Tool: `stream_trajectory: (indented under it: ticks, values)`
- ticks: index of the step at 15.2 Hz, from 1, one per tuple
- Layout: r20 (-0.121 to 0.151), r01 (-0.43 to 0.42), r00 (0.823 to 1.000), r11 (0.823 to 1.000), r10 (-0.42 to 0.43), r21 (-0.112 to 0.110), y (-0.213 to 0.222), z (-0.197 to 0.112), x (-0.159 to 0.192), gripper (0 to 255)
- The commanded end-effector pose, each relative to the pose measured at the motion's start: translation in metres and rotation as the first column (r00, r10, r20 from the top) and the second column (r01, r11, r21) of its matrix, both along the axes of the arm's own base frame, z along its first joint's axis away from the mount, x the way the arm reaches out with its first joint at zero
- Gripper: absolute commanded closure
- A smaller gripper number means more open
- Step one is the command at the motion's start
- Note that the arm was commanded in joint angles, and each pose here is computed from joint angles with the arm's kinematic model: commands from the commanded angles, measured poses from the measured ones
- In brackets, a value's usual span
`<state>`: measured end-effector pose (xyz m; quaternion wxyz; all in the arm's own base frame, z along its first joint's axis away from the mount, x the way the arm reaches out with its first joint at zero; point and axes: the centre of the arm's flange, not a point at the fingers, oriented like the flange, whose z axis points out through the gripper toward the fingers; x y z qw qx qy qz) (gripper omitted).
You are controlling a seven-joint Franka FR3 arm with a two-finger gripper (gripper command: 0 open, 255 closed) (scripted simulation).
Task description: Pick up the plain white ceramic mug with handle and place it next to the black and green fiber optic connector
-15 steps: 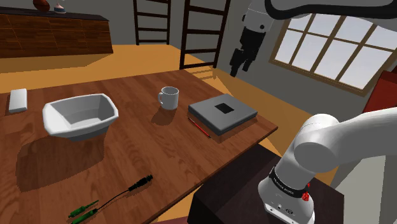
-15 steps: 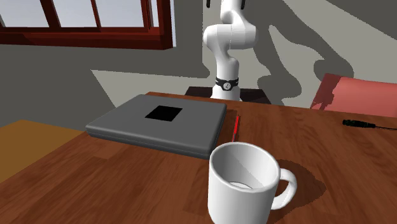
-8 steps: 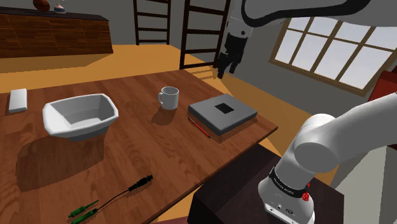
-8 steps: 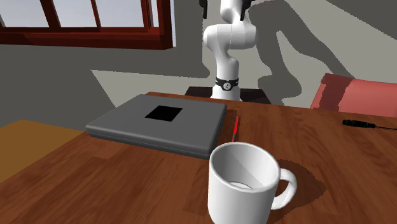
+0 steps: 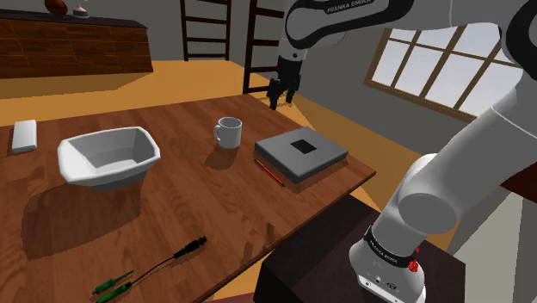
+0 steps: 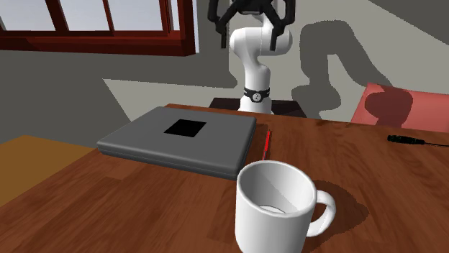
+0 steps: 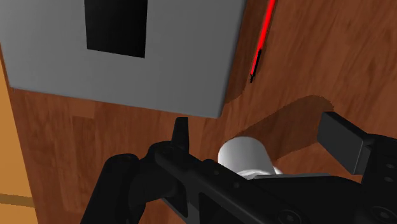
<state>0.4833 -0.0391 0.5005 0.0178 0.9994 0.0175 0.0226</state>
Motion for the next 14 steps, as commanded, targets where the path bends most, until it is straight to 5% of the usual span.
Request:
stream_trajectory:
  ticks: [1, 14]
  values:
    - [-0.007, -0.010, 1.000, 1.000, 0.010, 0.003, -0.003, -0.012, 0.024, 0]
    - [-0.055, -0.070, 0.996, 0.997, 0.071, 0.027, -0.004, -0.099, 0.179, 0]
